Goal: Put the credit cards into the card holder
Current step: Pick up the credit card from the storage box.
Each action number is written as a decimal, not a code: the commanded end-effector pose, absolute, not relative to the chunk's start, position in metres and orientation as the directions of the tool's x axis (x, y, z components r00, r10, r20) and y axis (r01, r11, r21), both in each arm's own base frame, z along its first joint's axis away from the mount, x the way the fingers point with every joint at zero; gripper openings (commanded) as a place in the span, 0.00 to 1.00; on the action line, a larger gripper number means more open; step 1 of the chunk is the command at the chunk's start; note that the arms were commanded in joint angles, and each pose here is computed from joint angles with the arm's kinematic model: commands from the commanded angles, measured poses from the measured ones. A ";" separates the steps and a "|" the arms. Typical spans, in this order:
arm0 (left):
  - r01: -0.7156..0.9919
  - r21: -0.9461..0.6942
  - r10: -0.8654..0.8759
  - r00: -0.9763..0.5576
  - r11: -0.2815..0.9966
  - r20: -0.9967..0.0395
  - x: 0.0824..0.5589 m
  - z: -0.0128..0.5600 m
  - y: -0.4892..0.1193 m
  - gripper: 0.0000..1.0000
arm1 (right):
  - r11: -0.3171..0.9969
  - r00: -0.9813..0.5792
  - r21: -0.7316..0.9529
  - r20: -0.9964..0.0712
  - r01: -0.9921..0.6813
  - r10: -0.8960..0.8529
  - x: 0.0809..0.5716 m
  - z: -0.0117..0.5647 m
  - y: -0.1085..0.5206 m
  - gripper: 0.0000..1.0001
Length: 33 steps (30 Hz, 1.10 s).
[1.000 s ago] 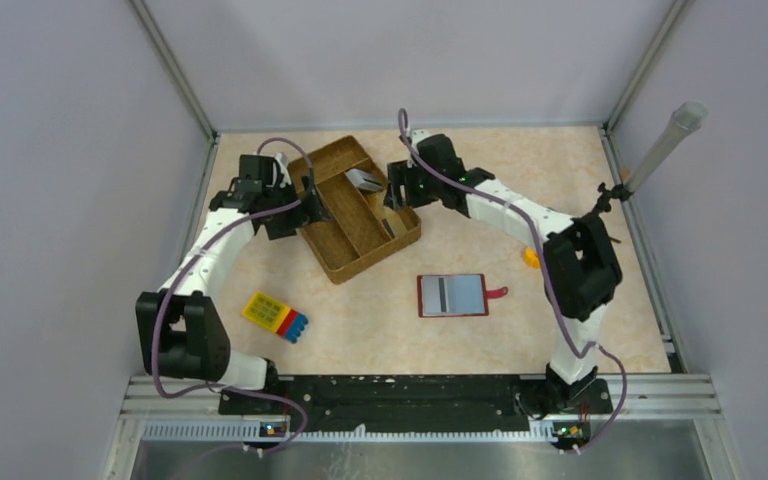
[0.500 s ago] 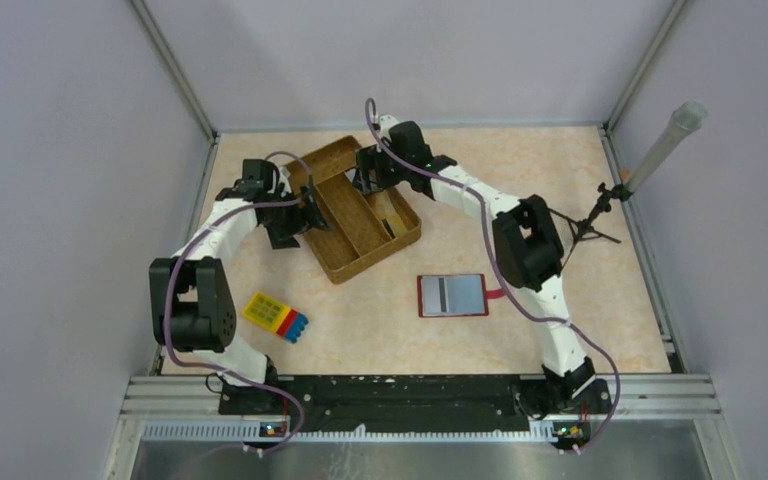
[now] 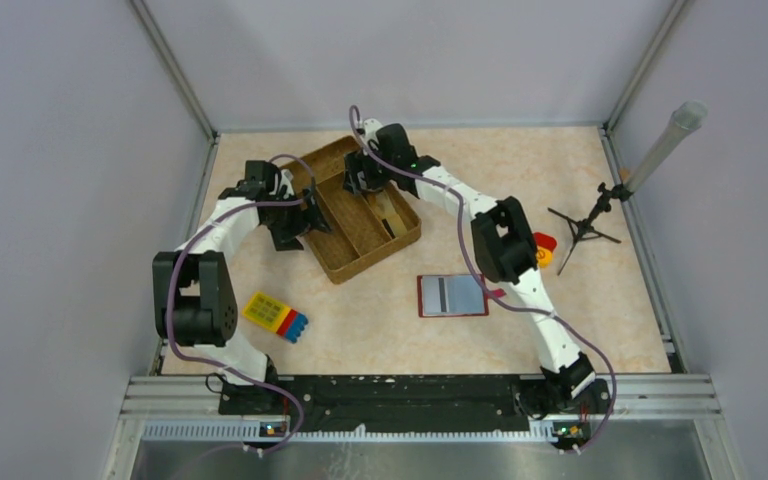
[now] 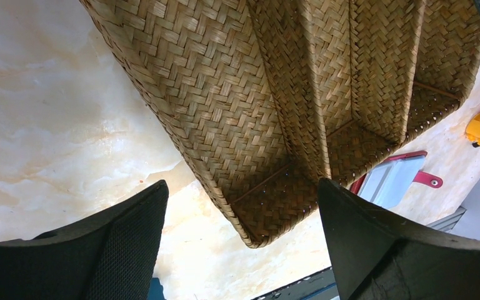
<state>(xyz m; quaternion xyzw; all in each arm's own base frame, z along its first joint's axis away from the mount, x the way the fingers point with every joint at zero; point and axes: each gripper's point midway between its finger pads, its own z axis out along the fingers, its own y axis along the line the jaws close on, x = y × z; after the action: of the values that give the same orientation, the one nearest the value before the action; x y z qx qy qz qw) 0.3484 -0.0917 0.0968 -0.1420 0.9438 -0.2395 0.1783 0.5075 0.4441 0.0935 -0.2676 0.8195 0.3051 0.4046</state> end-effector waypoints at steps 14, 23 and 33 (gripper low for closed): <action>-0.142 -0.531 -0.347 -0.885 0.836 -0.310 0.358 0.112 -0.096 0.88 | 0.685 -0.391 0.155 -0.898 -0.712 -0.203 0.499 0.140 0.469 0.67; -0.142 -0.536 -0.346 -0.888 0.833 -0.303 0.357 0.111 -0.097 0.88 | 0.672 -0.355 0.155 -0.919 -0.725 -0.172 0.495 0.163 0.471 0.62; -0.139 -0.537 -0.343 -0.889 0.832 -0.302 0.357 0.110 -0.097 0.88 | 0.664 -0.343 0.158 -0.926 -0.731 -0.157 0.493 0.172 0.474 0.49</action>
<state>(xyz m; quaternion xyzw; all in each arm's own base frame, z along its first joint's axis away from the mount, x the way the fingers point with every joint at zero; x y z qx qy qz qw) 0.3475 -0.0954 0.0987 -0.1387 0.9419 -0.2507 0.1754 0.5038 0.4578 0.1010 -0.2816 0.8089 0.2598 0.4459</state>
